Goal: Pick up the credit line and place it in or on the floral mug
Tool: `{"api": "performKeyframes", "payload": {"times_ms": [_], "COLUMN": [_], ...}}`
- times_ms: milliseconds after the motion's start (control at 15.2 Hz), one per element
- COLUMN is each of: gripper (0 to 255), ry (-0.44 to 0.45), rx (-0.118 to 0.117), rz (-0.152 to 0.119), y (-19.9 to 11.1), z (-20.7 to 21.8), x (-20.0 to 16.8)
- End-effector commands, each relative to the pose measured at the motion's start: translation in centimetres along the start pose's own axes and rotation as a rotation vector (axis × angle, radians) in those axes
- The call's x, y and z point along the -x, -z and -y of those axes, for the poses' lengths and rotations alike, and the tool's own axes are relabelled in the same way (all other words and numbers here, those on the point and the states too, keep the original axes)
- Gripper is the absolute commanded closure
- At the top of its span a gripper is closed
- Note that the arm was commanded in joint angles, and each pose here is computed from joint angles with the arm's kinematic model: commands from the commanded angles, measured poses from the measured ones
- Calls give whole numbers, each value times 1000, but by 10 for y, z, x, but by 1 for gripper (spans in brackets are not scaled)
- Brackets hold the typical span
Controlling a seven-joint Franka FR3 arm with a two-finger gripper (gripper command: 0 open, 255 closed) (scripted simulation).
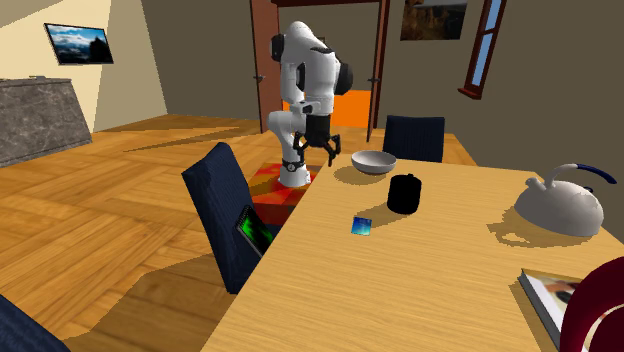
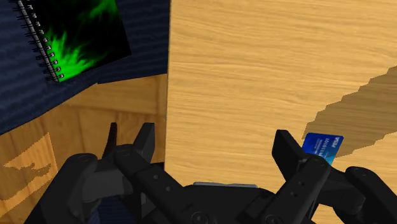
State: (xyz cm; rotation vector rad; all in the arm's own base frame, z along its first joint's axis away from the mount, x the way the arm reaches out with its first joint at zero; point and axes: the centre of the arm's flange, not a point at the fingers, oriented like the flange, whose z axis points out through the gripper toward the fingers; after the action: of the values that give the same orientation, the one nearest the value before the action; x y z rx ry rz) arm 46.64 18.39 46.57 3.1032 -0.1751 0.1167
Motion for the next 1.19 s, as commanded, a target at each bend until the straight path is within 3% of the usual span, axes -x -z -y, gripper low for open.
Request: {"api": "performKeyframes", "payload": {"times_ms": [0, 1122], "gripper": [0, 0], "ry": [-7, -50], "rx": [0, 7], "rz": [-8, -67], "y": [-13, -96], "z": [21, 171], "x": [-14, -131]}}
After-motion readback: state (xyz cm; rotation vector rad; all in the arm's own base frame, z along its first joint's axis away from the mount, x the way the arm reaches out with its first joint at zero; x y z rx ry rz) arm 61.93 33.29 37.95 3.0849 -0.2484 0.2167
